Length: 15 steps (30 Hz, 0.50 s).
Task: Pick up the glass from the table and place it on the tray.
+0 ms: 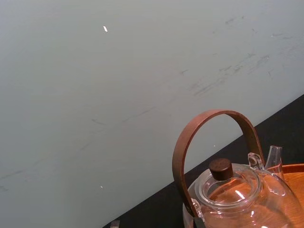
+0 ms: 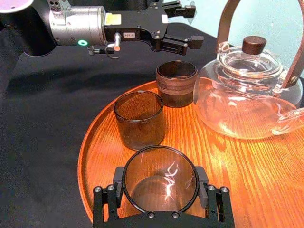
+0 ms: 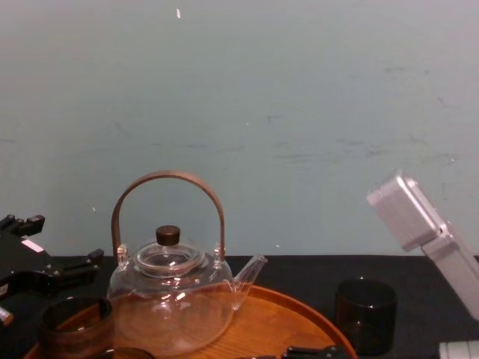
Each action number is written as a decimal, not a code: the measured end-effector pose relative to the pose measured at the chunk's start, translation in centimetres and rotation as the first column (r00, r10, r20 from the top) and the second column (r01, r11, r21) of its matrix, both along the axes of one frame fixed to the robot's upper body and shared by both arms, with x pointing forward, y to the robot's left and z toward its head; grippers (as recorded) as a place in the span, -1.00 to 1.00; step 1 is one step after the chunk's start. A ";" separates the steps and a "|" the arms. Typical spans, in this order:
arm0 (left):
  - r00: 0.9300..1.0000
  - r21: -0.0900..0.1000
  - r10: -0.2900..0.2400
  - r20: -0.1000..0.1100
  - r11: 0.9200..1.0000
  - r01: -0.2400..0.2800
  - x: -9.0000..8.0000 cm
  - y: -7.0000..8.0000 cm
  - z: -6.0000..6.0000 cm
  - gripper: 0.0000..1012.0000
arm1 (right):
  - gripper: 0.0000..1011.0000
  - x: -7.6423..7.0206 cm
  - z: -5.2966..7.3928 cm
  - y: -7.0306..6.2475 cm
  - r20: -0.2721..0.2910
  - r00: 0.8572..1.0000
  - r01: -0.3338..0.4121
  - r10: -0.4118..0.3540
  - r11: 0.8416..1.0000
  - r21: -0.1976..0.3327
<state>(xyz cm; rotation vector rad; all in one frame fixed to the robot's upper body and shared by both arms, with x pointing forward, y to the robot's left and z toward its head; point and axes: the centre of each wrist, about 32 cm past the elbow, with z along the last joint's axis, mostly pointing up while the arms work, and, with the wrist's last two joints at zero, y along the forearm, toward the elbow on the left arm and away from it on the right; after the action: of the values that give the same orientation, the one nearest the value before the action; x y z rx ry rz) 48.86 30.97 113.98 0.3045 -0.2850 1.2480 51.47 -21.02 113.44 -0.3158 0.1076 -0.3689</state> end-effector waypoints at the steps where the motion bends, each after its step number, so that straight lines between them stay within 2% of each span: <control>1: 1.000 0.000 0.000 0.000 1.000 0.000 0.0 0.0 0.0 0.98 | 0.80 0.0 0.0 0.0 0.000 1.000 0.000 0.000 1.000 0.000; 6: 1.000 0.000 0.000 0.000 1.000 0.000 0.0 0.0 0.0 0.98 | 0.84 0.0 0.0 0.0 -0.001 1.000 -0.001 0.001 1.000 0.000; 9: 1.000 0.000 0.000 0.000 1.000 0.000 0.0 0.0 0.0 0.98 | 0.97 0.0 0.0 0.0 -0.001 1.000 -0.001 0.001 1.000 0.000; 15: 1.000 0.000 0.000 0.000 1.000 0.000 0.0 0.0 0.0 0.98 | 0.98 0.0 0.0 0.0 -0.001 1.000 -0.001 0.001 1.000 0.001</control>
<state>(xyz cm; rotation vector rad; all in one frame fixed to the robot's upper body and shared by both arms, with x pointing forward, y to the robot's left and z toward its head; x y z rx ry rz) 48.86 30.97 113.98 0.3044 -0.2851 1.2480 51.47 -21.03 113.45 -0.3153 0.1084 -0.3678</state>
